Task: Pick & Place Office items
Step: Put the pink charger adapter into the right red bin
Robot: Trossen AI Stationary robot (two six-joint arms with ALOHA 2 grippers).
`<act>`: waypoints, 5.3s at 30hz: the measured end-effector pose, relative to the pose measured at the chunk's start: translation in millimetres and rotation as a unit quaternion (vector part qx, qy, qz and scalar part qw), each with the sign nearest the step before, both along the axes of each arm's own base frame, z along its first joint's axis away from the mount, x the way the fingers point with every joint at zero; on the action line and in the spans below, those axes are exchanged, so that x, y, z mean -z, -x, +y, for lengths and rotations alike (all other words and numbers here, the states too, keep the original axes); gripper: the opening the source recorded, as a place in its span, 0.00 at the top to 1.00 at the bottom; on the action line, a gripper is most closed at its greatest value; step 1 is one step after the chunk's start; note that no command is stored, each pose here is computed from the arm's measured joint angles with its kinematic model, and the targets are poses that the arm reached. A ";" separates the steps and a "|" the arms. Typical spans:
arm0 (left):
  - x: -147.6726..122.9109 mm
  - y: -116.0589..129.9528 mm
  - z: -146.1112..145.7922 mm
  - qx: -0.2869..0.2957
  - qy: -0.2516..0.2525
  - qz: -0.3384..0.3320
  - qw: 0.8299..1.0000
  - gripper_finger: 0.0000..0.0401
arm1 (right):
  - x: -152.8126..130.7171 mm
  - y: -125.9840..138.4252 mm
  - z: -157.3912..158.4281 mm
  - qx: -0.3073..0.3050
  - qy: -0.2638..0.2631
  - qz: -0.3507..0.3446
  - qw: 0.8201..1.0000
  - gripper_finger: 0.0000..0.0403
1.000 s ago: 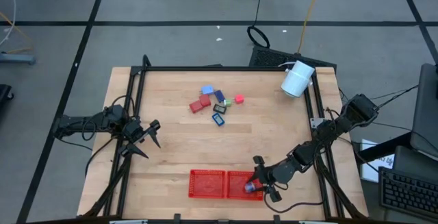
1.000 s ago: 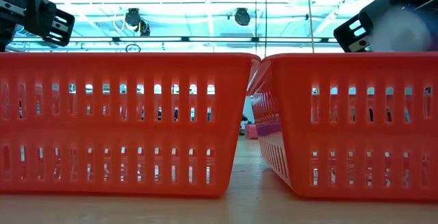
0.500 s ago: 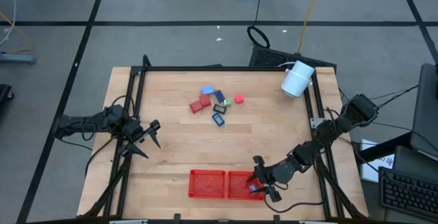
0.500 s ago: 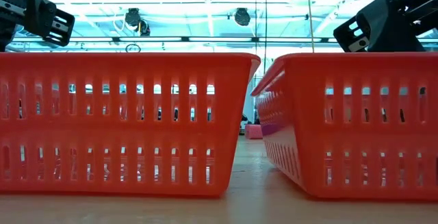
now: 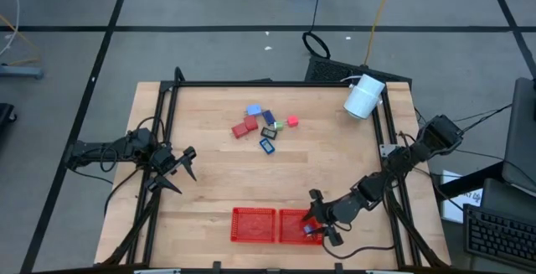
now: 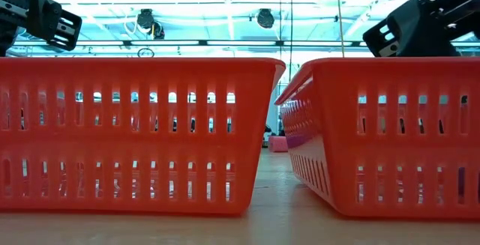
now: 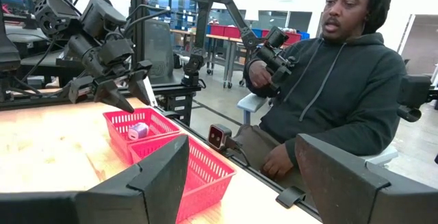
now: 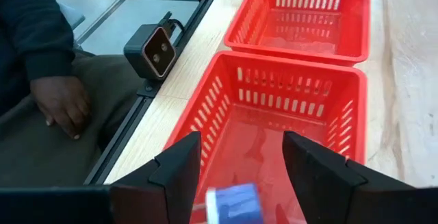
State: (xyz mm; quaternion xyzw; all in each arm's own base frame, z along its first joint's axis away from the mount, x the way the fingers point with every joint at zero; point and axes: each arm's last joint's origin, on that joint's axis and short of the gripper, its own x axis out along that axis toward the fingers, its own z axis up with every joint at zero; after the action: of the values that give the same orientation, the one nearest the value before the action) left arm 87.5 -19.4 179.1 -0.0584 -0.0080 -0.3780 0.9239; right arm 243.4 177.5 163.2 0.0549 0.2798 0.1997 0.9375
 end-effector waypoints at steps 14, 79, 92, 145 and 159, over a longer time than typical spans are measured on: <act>0.1 0.0 0.0 0.000 0.000 0.000 1.000 0.32 | 0.0 -17.5 -26.9 0.037 0.025 -0.012 0.999 0.51; 0.1 0.0 0.0 0.000 0.000 0.000 1.000 0.32 | -6.5 -50.3 -250.1 0.315 0.204 -0.036 0.926 0.52; 0.1 0.0 0.0 0.000 0.000 0.000 1.000 0.32 | -10.3 -44.6 -256.4 0.368 0.244 -0.019 0.897 0.52; 0.0 0.0 0.0 0.000 0.000 0.000 1.000 0.32 | -4.0 27.4 -224.5 0.336 0.104 -0.184 0.918 0.43; 0.1 0.0 0.0 0.000 0.000 0.000 1.000 0.32 | 15.8 -2.0 -233.0 0.366 0.126 -0.107 0.916 0.28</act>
State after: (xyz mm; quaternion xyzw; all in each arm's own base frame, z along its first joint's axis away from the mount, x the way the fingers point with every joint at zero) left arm 87.5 -19.4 179.0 -0.0586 -0.0078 -0.3781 0.9239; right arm 245.4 -55.5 147.4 0.0132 0.1606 -0.1901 0.9685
